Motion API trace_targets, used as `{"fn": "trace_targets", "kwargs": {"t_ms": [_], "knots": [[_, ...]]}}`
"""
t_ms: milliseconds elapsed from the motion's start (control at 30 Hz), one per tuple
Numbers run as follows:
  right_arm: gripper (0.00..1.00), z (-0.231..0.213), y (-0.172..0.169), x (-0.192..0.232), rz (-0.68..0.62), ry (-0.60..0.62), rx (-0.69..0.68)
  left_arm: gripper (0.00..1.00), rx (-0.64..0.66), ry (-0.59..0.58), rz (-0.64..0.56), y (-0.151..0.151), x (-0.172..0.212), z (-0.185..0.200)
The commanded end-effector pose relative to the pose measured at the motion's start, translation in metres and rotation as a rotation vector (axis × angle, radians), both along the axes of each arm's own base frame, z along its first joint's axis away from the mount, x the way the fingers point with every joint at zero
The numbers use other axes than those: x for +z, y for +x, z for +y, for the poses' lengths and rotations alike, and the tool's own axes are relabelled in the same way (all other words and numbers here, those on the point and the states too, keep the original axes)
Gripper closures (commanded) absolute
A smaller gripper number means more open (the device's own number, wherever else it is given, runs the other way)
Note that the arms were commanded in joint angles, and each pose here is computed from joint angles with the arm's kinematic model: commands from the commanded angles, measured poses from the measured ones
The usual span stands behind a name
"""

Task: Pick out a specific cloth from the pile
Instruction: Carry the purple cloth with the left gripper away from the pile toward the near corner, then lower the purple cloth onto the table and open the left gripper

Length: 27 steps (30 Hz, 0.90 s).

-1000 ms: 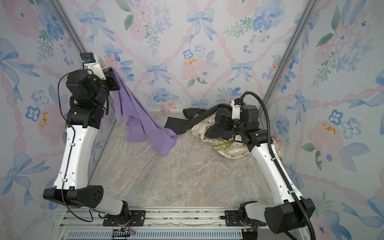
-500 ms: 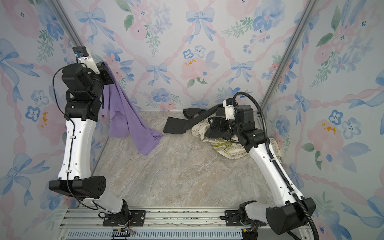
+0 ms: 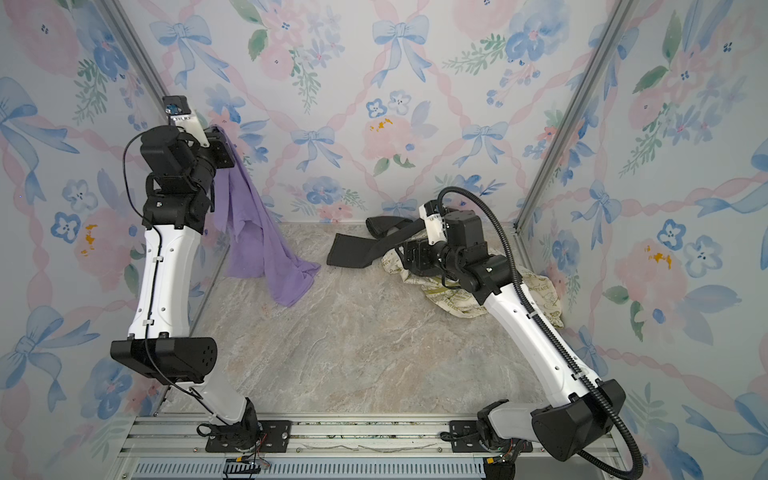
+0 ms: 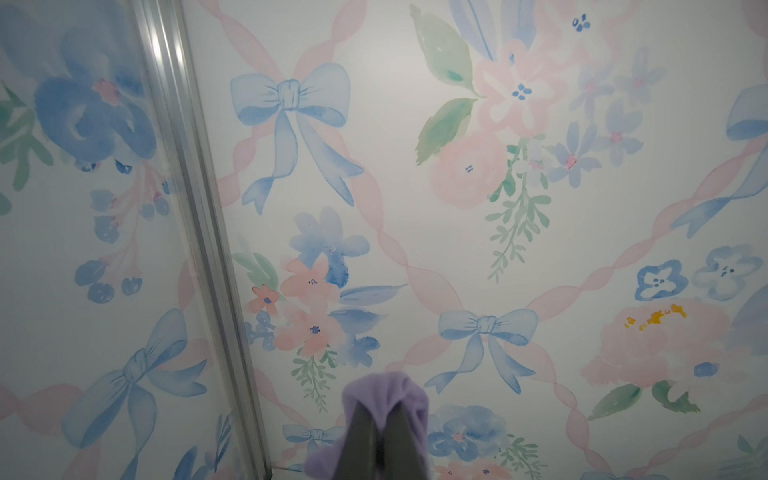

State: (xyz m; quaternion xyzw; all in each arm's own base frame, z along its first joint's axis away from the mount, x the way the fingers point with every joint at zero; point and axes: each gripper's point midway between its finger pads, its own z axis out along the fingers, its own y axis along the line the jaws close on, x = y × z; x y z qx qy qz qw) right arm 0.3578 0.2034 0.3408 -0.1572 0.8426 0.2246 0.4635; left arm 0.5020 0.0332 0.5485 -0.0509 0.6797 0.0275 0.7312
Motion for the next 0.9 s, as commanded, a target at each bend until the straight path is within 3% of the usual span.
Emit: {"fn": "trace_targets", "kwargs": {"t_ms": [0,400,867], "knots": [[0.03,0.006,-0.001,0.006,-0.013,-0.020,0.007,1.00,-0.048,-0.034,0.037,0.013,-0.026,-0.006],[0.03,0.015,-0.003,0.002,0.002,-0.047,0.010,1.00,-0.084,-0.180,0.380,0.029,-0.202,-0.015],[0.03,0.007,-0.009,-0.005,0.027,-0.103,-0.025,1.00,-0.054,-0.331,0.627,0.021,-0.352,-0.015]]}}
